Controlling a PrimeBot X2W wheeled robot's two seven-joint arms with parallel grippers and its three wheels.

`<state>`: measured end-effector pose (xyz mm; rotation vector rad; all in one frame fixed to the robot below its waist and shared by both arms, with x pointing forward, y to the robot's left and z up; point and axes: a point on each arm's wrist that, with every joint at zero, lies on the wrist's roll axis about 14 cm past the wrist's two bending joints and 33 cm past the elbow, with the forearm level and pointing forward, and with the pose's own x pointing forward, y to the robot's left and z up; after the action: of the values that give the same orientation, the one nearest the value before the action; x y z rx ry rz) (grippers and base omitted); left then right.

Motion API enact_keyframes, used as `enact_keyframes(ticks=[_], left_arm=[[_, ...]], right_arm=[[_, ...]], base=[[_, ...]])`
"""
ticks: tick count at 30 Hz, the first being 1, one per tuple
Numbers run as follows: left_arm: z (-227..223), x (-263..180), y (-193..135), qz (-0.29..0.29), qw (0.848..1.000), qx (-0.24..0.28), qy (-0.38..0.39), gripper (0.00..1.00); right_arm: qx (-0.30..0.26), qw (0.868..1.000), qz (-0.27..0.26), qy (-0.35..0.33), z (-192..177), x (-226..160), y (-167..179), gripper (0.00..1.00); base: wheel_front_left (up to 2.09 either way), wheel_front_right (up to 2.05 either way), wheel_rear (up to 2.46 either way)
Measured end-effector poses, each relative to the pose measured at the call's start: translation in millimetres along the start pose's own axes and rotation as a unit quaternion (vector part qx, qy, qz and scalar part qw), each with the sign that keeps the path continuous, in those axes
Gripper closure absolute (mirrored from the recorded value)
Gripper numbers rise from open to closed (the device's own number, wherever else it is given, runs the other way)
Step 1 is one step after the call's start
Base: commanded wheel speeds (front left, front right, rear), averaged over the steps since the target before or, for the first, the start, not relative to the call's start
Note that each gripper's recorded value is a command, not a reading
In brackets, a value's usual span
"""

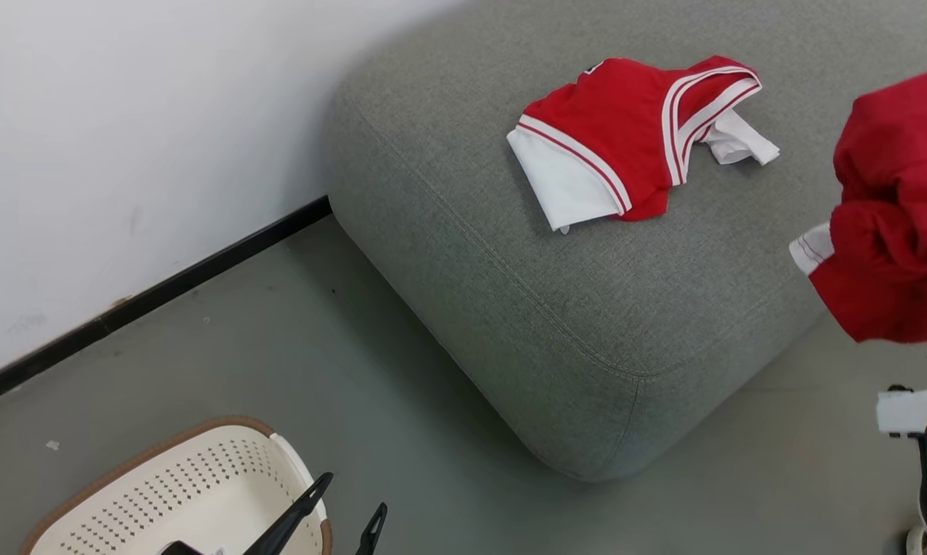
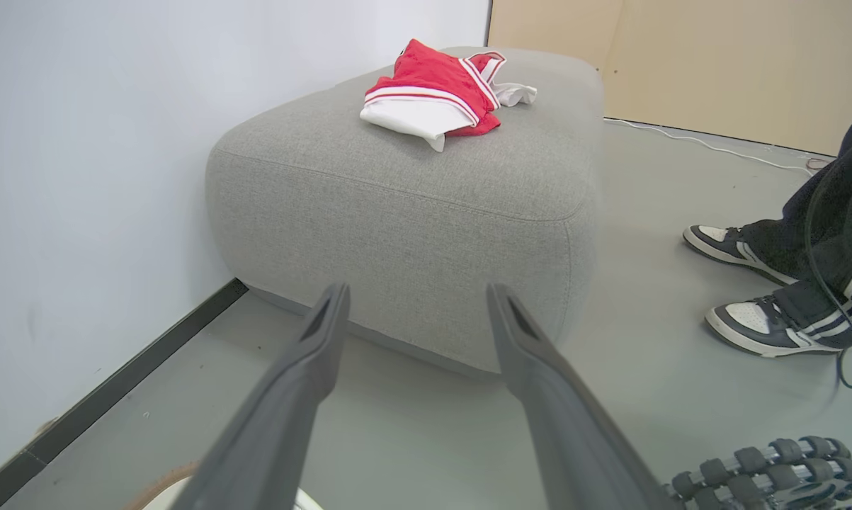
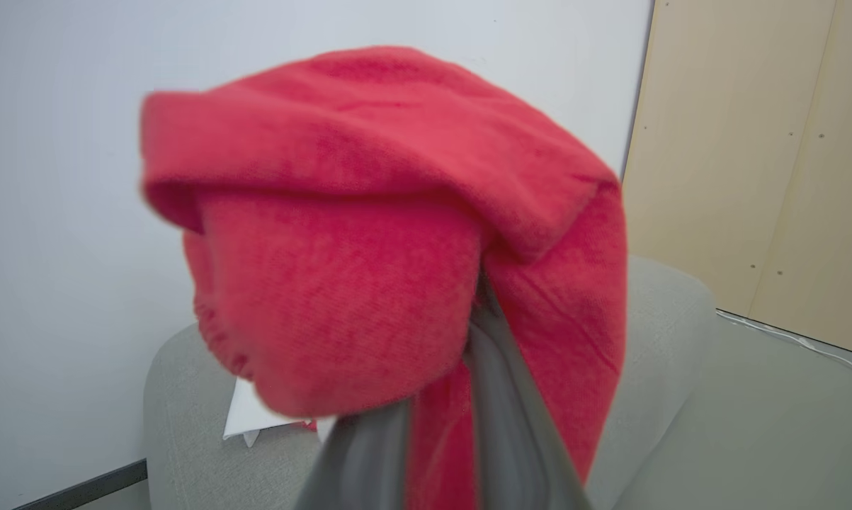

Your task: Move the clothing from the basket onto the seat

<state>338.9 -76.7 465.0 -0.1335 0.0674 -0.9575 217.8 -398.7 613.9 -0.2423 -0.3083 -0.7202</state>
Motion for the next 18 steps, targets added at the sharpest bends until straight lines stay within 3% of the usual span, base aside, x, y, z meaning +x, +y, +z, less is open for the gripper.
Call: enact_keyframes(ticks=[18], left_arm=[[-41.7,-29.2,40.1,0.023,0.998,0.003,0.063,0.0]], right_arm=[[-0.009,0.999,0.032,0.005,-8.8,60.0,40.0,1.0]], base=[[0.0,0.0,0.0]])
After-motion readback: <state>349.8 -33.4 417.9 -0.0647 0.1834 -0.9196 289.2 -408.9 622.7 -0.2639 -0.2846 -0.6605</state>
